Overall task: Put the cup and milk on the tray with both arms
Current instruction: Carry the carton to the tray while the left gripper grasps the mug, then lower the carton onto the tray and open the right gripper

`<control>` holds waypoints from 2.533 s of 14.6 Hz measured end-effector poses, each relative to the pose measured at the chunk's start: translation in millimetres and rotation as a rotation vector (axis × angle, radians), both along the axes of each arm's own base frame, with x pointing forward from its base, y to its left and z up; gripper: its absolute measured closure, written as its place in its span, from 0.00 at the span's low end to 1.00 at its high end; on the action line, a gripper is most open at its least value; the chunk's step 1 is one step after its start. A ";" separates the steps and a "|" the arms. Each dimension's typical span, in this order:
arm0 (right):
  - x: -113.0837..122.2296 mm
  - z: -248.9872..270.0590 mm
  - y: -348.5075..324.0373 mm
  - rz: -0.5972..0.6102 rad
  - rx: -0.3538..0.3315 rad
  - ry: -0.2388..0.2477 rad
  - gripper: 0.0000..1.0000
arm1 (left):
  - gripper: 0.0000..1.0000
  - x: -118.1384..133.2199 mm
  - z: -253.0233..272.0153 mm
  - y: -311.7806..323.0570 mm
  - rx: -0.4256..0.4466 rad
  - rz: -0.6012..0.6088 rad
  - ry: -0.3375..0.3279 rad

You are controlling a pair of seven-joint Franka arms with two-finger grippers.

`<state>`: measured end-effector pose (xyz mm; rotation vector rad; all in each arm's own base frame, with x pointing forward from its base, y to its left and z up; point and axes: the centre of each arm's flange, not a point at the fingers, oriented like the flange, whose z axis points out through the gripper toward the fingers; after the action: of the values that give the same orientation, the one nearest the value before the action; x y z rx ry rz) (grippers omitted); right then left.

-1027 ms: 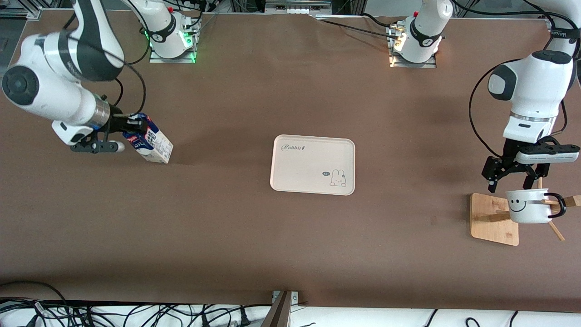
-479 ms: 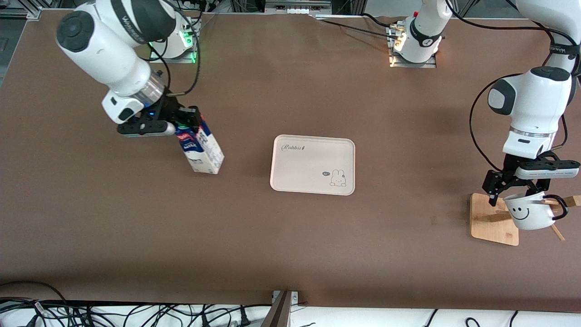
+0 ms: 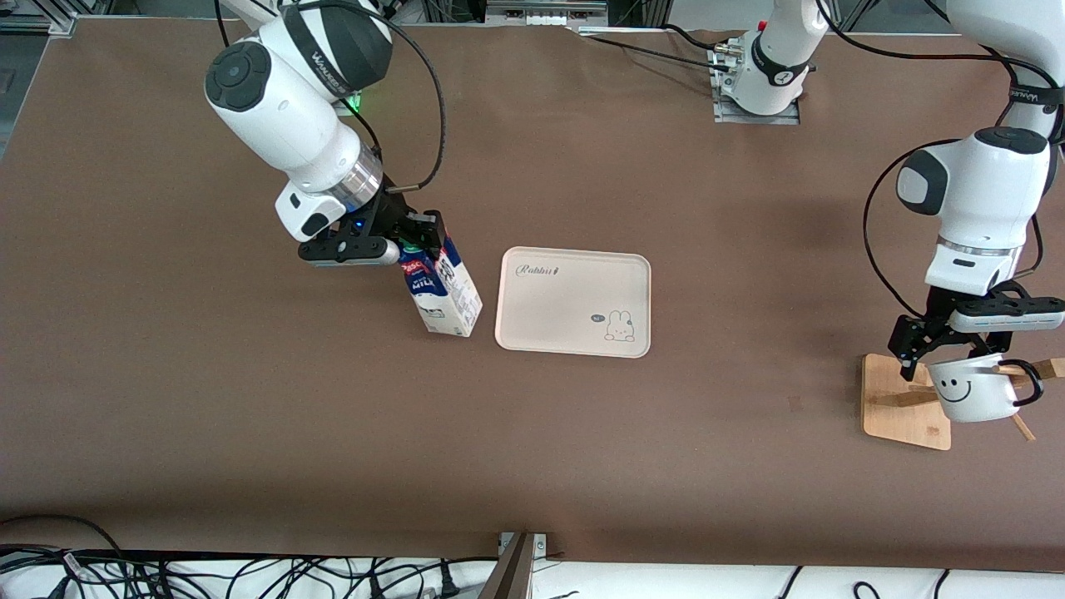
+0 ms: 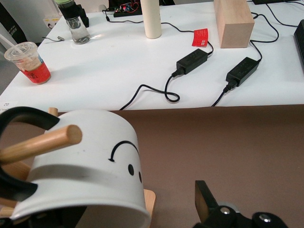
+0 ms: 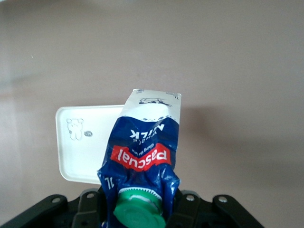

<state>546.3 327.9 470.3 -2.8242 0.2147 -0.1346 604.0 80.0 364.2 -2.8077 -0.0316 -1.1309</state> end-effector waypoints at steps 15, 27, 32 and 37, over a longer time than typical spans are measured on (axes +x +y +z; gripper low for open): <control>-43.7 -28.2 77.4 -0.170 -0.008 0.064 0.58 | 0.18 -21.3 -5.5 11.0 0.022 -0.002 -0.029; -54.9 -68.9 101.6 0.265 -0.243 0.080 0.59 | 0.91 -20.9 -6.6 4.5 0.021 -0.015 -0.027; -19.1 -34.4 113.6 0.300 -0.270 0.170 0.59 | 0.91 -20.9 -6.1 4.4 0.021 -0.015 -0.028; -17.4 -60.6 142.3 0.255 -0.241 0.179 0.59 | 0.91 -16.9 -1.7 -9.5 0.022 -0.040 -0.040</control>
<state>528.8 470.1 409.7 -3.0726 -0.1338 0.1596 587.0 70.5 362.5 -2.7783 0.0332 -1.1885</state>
